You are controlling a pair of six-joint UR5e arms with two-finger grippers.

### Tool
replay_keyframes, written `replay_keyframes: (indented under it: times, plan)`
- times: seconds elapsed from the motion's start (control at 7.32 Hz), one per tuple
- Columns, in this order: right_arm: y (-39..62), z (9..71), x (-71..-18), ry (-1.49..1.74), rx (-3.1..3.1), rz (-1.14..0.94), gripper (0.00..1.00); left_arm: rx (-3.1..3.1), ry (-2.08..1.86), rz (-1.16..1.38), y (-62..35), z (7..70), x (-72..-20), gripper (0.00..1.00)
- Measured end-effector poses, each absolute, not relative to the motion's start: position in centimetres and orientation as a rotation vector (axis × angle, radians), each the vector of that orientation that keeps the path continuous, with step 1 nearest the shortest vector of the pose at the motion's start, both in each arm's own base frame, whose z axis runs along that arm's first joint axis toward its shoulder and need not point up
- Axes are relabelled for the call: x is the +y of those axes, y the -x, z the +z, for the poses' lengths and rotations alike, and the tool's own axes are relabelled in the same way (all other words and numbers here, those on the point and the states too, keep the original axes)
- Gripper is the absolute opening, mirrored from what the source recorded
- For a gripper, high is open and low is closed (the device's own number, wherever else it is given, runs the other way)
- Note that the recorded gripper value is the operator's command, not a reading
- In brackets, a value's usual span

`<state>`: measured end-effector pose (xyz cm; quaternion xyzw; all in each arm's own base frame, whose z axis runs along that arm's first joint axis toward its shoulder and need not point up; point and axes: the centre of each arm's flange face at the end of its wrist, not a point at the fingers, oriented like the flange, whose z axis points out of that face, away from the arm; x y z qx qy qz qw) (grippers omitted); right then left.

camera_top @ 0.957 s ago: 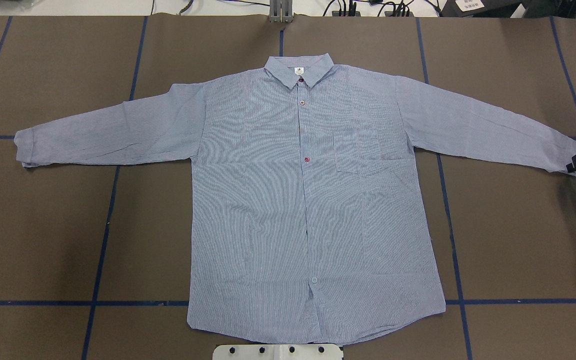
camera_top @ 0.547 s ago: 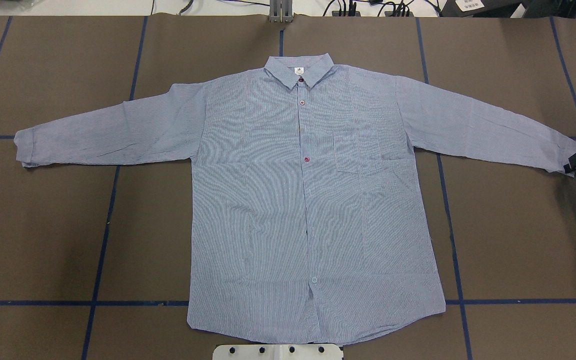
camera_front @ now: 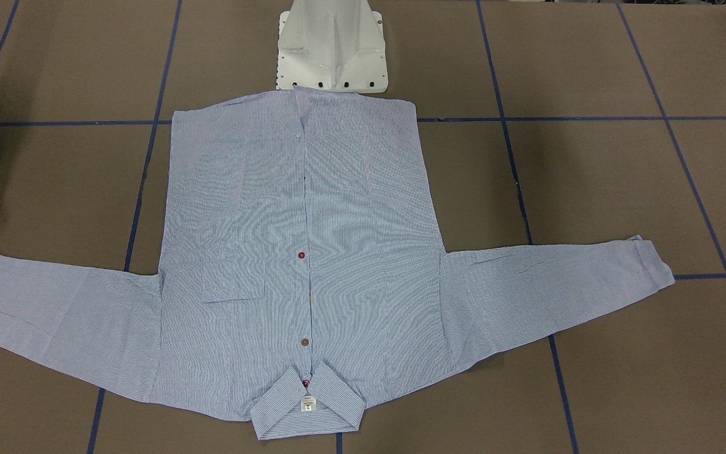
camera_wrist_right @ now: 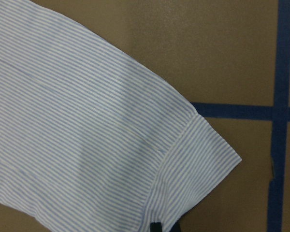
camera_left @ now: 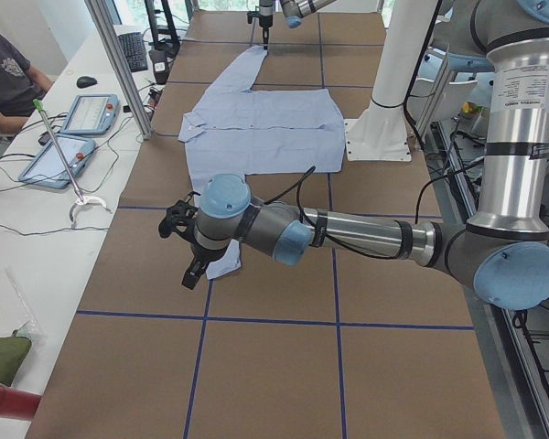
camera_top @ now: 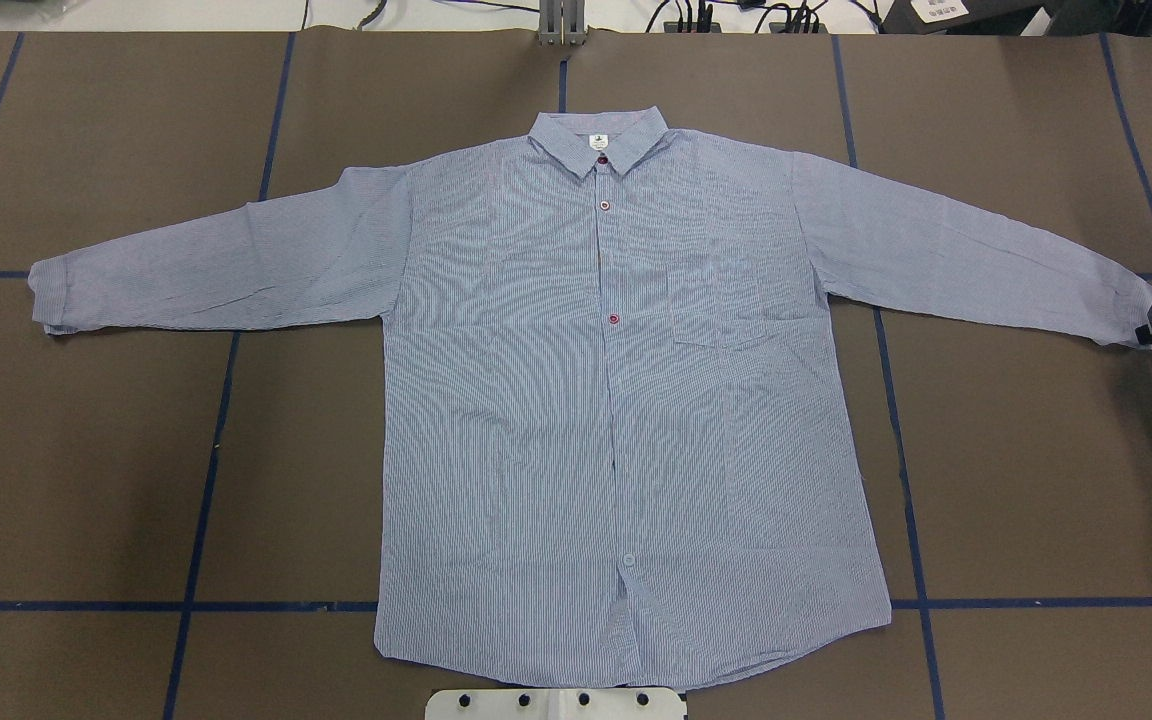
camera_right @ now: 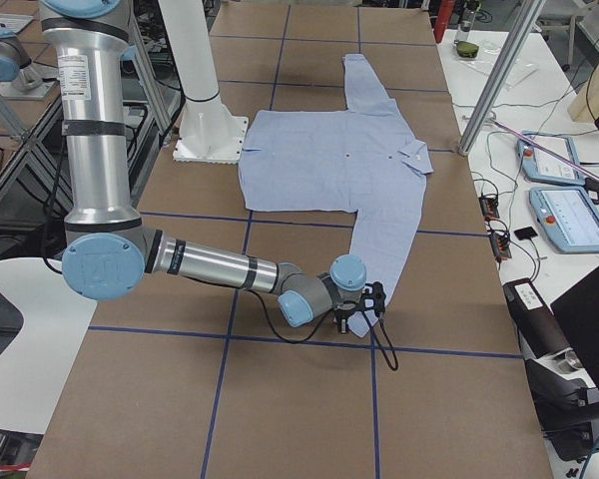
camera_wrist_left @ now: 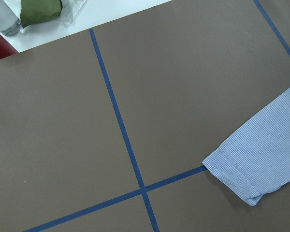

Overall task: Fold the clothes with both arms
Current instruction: 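Lower the right gripper to the sleeve cuff nearest it and grasp, then carry the grasped cuff with the right gripper across toward the collar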

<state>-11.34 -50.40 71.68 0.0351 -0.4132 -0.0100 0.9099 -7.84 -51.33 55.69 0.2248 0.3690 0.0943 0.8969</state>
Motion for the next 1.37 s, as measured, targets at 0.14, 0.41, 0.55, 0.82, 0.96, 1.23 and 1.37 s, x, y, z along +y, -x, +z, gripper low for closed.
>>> replay_keyframes:
  times: [0.14,0.41,0.55,0.82,0.96,1.23,1.37]
  plan:
    - [10.1,71.2,-50.6,-0.078,-0.876,-0.005,0.00,0.764,-0.466,0.196,7.8,55.7,-51.3,1.00]
    - [6.7,68.4,-51.2,-0.122,-0.954,0.025,0.00,0.764,-0.468,0.196,7.8,55.6,-51.3,1.00]
    - [5.5,65.6,-51.6,-0.165,-0.995,0.018,0.00,0.764,-0.468,0.196,7.8,55.6,-51.3,1.00]
    - [7.9,58.6,-53.2,-0.246,-1.048,-0.072,0.00,0.764,-0.469,0.197,7.8,55.6,-51.3,1.00]
    - [11.4,54.0,-55.4,-0.272,-1.070,-0.141,0.00,0.764,-0.470,0.197,7.8,55.5,-51.3,1.00]
    - [20.0,42.0,-60.7,-0.277,-1.104,-0.257,0.00,0.765,-0.466,0.196,7.8,55.6,-51.3,1.00]
    - [23.5,35.8,-62.5,-0.263,-1.112,-0.289,0.00,0.765,-0.462,0.194,7.8,55.8,-51.3,1.00]
